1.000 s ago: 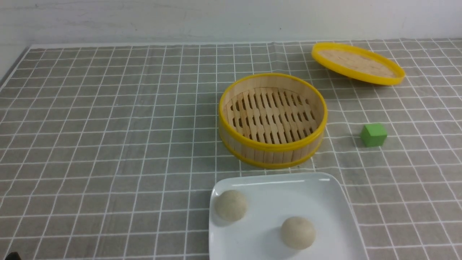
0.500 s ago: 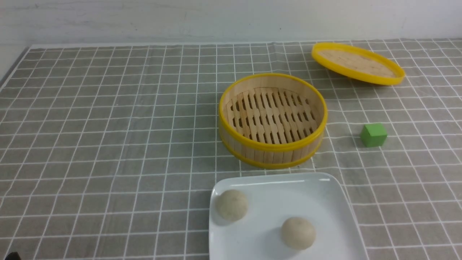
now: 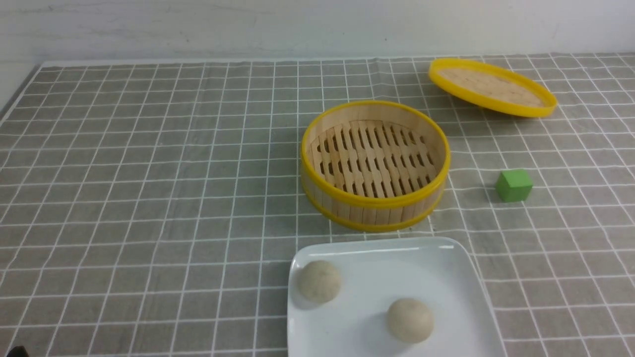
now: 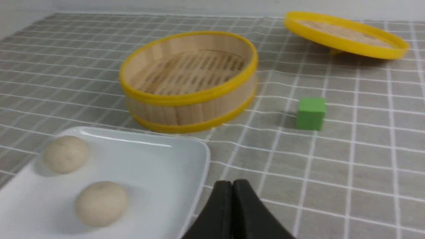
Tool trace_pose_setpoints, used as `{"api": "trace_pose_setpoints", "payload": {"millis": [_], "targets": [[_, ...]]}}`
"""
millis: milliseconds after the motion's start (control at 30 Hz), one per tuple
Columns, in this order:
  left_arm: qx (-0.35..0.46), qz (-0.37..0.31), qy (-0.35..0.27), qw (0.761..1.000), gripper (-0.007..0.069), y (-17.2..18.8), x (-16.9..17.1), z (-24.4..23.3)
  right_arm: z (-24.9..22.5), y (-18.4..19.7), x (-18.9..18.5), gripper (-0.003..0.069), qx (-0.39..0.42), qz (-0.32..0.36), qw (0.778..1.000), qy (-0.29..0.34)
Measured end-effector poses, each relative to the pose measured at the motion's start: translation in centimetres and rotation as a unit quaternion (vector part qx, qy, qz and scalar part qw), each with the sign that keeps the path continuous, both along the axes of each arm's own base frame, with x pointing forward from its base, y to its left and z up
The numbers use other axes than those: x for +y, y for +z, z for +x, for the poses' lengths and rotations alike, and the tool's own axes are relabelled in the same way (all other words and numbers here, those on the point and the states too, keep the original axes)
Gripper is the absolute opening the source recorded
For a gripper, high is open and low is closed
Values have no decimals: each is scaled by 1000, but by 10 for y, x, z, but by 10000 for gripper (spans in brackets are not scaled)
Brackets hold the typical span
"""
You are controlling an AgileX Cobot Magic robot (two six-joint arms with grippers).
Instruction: Put the steamed buns into the plate on the grey tablecloth.
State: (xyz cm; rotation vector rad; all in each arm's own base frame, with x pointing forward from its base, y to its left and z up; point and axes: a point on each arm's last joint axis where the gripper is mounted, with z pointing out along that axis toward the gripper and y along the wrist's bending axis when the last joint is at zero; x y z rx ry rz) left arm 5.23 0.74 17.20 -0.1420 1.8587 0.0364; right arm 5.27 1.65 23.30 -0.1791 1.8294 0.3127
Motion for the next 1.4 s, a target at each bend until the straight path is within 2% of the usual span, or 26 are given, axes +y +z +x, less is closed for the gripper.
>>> {"api": "trace_pose_setpoints", "payload": {"millis": [100, 333, 1067, 1233, 1400], "targets": [[0, 0, 0, 1000, 241, 0, 0, 0, -3, -24, -6, 11, 0, -10, 999, -46], [0, 0, 0, 1000, 241, 0, 0, 0, -2, -61, -9, 15, 41, -12, 995, -91], [0, 0, 0, 1000, 241, 0, 0, 0, -2, -61, -13, 42, 38, -2, 990, -135], [0, 0, 0, 1000, 241, 0, 0, 0, -1, -61, -17, 50, 37, 0, 984, -173], [0, 0, 0, 1000, 241, 0, 0, 0, -1, -61, -18, 60, 36, 0, 983, -182]]}}
